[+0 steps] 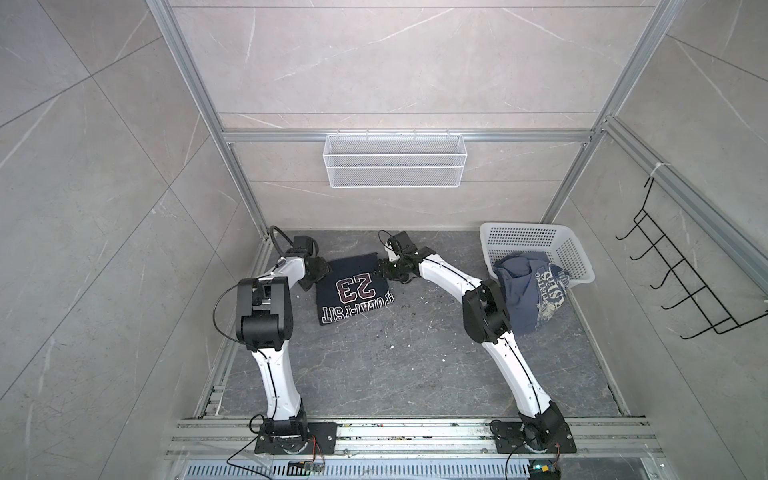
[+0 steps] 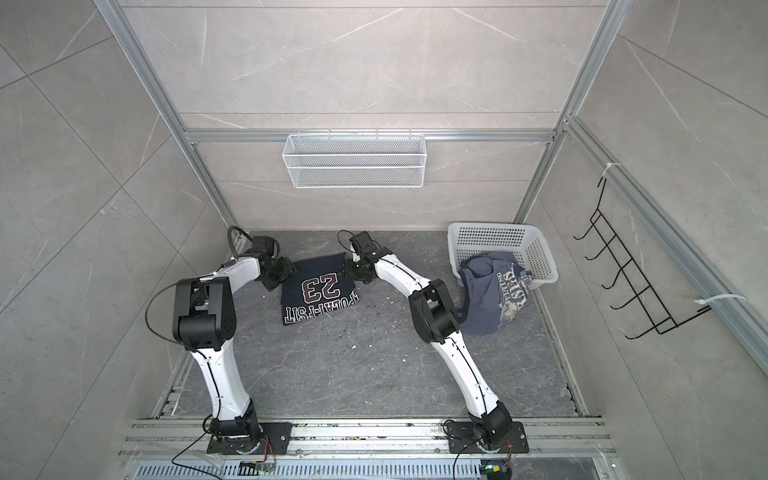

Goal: Fold and stack the tank tops

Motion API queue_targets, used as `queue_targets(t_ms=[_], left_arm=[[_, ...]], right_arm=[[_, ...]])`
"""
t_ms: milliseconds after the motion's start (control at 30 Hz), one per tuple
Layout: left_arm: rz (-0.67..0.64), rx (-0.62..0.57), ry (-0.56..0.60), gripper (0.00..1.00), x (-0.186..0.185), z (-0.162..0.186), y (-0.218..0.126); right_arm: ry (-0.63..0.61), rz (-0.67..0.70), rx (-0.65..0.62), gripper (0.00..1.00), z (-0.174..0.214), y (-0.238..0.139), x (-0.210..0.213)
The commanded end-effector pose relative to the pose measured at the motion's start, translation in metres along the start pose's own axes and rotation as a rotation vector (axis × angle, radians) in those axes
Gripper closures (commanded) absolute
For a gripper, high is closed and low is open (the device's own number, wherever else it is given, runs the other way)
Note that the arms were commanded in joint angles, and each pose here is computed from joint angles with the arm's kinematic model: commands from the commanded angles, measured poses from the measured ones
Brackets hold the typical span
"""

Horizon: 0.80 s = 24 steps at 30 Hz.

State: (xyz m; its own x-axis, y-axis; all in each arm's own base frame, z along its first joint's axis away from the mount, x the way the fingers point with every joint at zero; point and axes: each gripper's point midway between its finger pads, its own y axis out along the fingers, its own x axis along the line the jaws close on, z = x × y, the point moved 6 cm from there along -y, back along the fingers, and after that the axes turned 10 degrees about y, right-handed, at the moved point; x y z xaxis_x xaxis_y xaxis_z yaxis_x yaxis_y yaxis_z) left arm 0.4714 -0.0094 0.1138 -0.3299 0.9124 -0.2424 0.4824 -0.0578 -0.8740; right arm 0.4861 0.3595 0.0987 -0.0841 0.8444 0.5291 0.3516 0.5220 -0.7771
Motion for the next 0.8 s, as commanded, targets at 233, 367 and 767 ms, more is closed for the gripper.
queue_targets(t_ms=[233, 367, 767], left_arm=[[-0.016, 0.029, 0.144, 0.13, -0.078, 0.062, -0.1], [-0.055, 0.111, 0.165, 0.13, -0.094, 0.095, -0.073], [-0.211, 0.288, 0.356, 0.12, -0.059, 0.108, -0.019]], right_arm=[[0.01, 0.069, -0.108, 0.12, 0.01, -0.129, -0.025], [0.003, 0.079, -0.128, 0.12, 0.043, -0.167, -0.041], [-0.009, 0.17, -0.135, 0.12, 0.122, -0.237, -0.086]])
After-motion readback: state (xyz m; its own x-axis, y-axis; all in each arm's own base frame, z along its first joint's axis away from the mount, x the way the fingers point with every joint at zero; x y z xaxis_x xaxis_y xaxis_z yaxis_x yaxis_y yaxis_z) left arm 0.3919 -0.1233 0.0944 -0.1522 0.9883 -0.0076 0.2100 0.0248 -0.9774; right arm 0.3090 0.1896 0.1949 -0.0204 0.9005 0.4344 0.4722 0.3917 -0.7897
